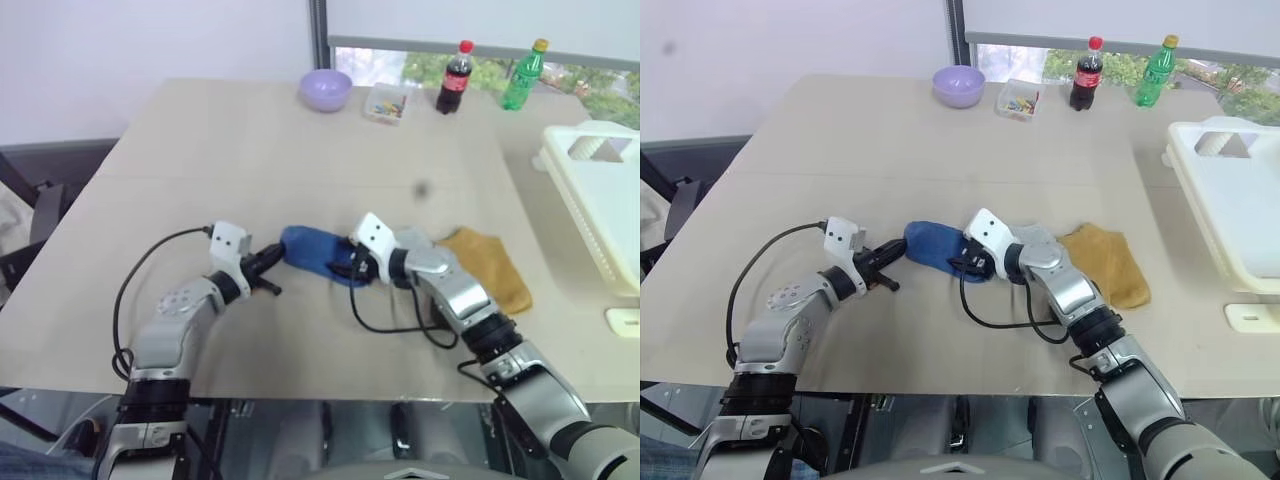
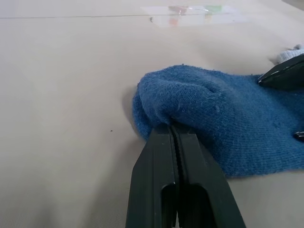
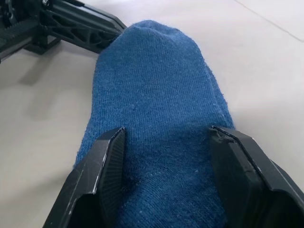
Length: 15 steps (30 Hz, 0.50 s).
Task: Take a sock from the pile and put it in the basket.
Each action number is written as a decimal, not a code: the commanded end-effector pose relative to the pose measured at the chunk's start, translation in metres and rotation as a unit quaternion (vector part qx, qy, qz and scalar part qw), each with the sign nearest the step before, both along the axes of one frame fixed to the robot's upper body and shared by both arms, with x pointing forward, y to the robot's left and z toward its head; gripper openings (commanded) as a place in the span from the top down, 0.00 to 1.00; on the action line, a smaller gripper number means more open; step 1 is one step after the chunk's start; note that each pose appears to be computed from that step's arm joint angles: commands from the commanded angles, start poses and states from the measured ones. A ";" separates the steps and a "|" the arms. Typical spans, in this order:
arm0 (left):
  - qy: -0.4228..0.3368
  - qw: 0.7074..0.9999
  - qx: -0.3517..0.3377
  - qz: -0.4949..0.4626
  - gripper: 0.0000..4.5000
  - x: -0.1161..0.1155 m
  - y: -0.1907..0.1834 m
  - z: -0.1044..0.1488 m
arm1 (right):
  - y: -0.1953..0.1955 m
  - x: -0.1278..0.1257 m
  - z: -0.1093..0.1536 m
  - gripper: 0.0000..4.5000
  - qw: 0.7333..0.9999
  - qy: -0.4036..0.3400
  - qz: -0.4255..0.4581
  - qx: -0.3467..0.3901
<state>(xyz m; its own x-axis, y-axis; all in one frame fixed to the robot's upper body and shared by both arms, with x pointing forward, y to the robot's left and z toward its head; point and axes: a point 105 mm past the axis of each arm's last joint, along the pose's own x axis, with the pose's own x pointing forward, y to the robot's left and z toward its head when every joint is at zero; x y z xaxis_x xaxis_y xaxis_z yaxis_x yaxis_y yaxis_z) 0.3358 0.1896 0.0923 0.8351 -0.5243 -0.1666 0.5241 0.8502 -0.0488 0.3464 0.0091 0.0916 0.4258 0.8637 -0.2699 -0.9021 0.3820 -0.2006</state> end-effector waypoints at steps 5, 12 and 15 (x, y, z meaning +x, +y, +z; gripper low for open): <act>-0.031 0.999 -0.007 -0.004 1.00 0.003 0.003 0.015 | -0.002 -0.002 -0.016 0.37 0.999 0.008 0.000 -0.031; -0.041 0.999 -0.020 0.000 0.60 0.008 0.008 0.021 | -0.003 -0.002 -0.018 0.36 0.999 0.010 -0.003 -0.031; -0.034 0.996 -0.079 -0.003 0.60 0.013 0.006 0.030 | -0.003 -0.001 -0.018 0.36 0.999 0.009 -0.005 -0.032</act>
